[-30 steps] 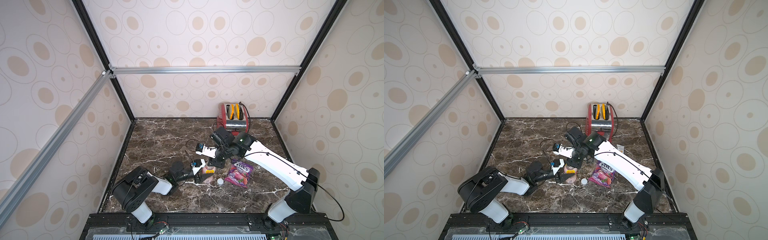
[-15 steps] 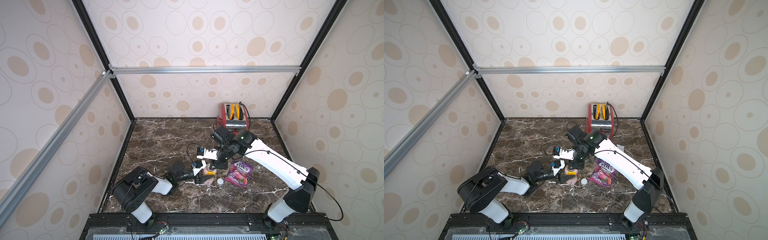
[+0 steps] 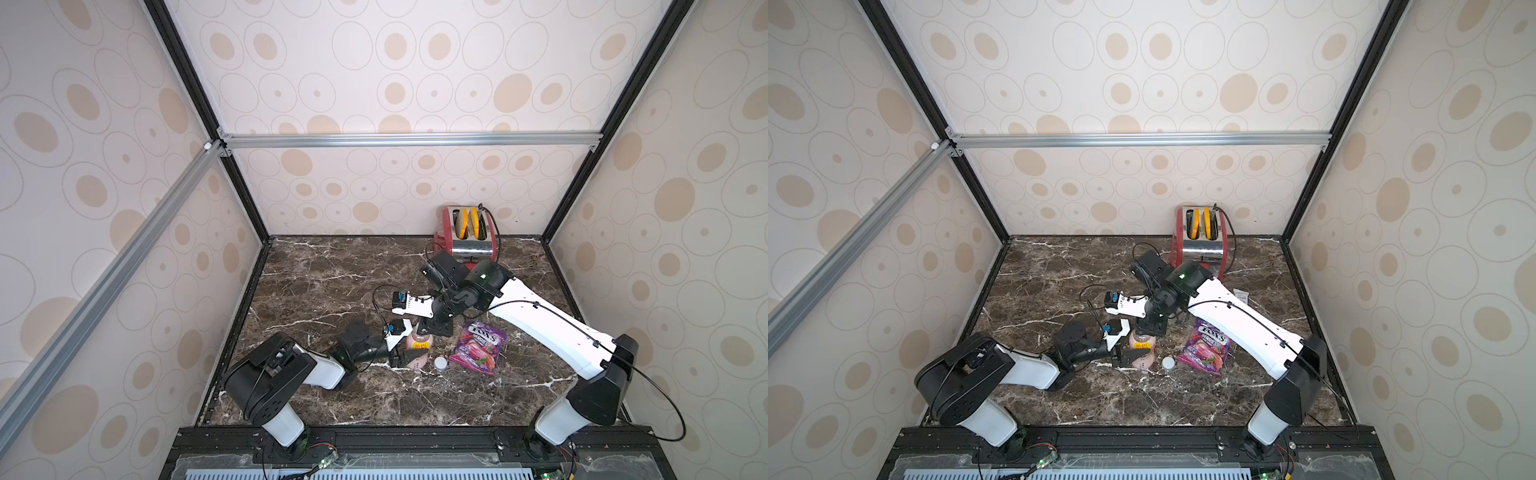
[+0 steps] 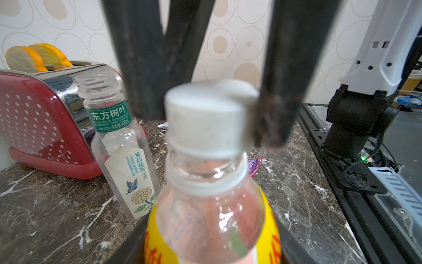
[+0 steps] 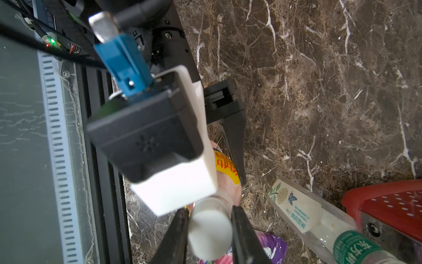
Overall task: Screw on the bottle caps
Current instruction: Screw the bottle cap onto the plastic bottle.
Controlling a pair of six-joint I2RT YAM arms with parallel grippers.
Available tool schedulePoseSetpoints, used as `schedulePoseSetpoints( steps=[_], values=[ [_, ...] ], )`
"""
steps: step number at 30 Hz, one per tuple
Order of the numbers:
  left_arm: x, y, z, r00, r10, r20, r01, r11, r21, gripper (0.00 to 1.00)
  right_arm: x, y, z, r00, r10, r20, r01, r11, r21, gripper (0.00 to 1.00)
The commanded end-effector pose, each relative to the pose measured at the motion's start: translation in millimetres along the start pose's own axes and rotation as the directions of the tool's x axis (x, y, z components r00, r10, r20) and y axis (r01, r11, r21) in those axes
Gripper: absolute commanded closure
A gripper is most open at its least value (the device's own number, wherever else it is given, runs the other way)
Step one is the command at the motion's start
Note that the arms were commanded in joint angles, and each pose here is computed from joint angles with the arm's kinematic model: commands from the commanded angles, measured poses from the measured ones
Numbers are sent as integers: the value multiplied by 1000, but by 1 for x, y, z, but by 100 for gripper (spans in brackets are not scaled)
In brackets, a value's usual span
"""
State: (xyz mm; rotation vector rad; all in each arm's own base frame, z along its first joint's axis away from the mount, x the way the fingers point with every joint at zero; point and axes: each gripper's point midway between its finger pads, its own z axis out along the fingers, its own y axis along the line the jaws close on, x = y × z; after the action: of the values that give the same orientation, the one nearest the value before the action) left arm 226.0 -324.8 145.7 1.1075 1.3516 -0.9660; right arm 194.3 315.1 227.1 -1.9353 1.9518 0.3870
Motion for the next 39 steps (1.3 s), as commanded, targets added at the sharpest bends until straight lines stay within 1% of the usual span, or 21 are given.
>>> schedulePoseSetpoints(
  steps=[1,4,8,14,17,19,23,26,30,39],
  values=[
    [13,-4,2,998,-35,-55,36,999,17,34,14,1,7,998,22,-52,-22,1000,3,72],
    [13,-4,2,998,-35,-54,36,999,19,34,19,-10,7,997,42,-72,-37,997,72,72],
    [12,-5,3,998,-35,-52,37,999,22,34,16,-15,4,997,54,-57,-48,994,99,71],
    [12,-6,2,998,-35,-52,36,999,26,34,16,-12,6,996,65,-55,-60,995,84,71],
    [12,-6,2,998,-32,-50,33,999,24,34,15,-7,8,996,70,-51,-67,996,50,70],
    [11,-6,2,998,-29,-49,30,999,24,34,16,-3,9,996,76,-56,-75,997,27,69],
    [11,-6,2,999,-25,-48,26,999,21,34,19,-3,13,992,96,-78,-94,995,22,66],
    [12,-5,1,998,-22,-51,23,1000,16,34,17,-3,16,991,110,-80,-110,994,8,66],
    [12,-5,1,998,-18,-52,19,1000,13,34,11,1,12,991,122,-56,-123,992,-16,66],
    [12,-4,1,998,-16,-52,17,1000,2,34,15,8,9,986,151,-73,-154,987,-36,62]
  ],
)
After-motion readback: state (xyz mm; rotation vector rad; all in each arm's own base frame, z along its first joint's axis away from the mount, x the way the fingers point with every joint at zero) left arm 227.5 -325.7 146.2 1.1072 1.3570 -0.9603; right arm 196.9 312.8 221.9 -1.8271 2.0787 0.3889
